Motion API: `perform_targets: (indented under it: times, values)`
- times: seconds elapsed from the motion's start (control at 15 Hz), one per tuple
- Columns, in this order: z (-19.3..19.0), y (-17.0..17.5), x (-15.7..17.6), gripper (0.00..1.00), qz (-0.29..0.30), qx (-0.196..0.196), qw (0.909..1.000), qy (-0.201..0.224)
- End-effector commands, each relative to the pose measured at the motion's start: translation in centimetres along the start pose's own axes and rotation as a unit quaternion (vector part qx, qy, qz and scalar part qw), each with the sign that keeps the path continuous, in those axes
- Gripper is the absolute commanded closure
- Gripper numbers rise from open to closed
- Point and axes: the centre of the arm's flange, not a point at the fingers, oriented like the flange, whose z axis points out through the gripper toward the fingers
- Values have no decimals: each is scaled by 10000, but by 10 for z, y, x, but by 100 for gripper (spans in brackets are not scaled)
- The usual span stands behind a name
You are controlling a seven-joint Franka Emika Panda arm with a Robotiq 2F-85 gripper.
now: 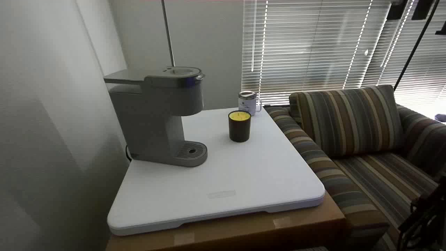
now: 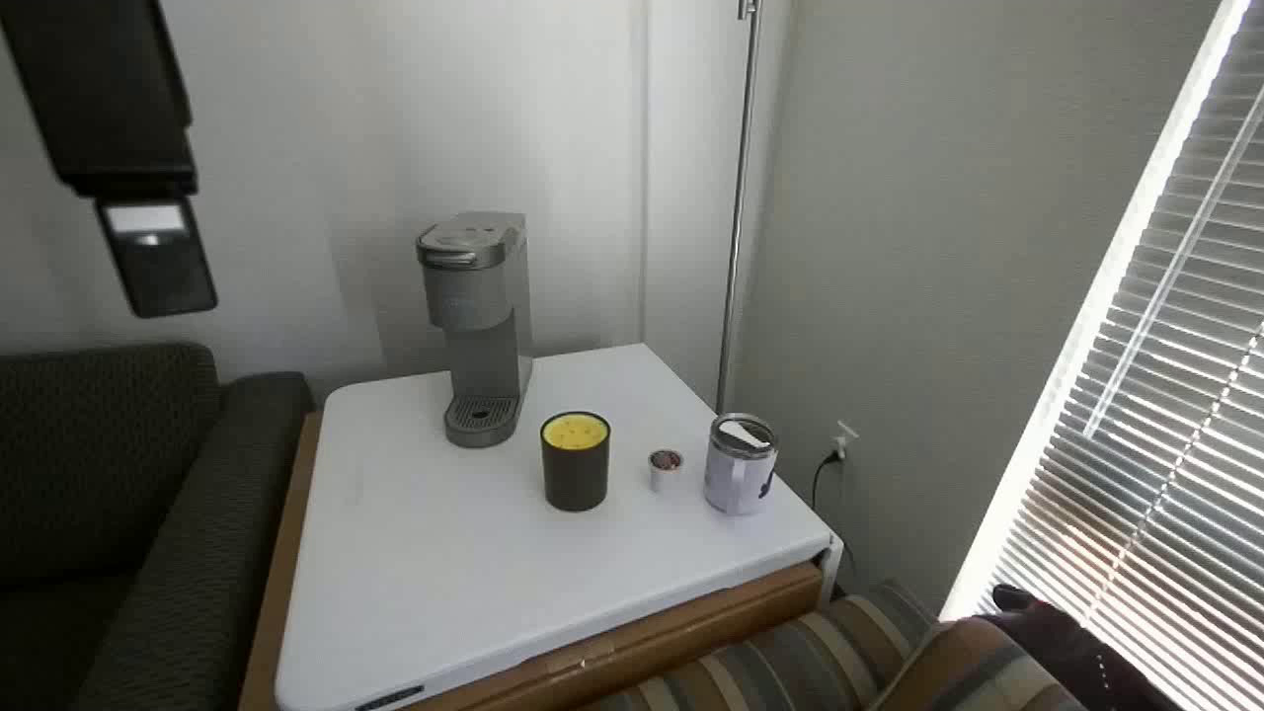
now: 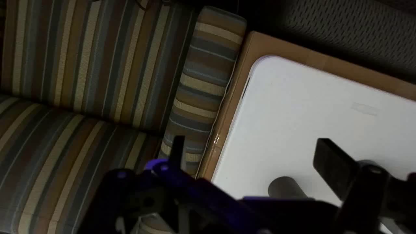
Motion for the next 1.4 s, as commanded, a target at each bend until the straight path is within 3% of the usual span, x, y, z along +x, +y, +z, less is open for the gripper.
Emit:
perform_targets:
  times: [0.0, 1.33]
  values:
    - [0, 0, 0, 0, 0, 0, 10000, -1]
    - [13, -18, 8, 0, -87, 9, 9999, -92]
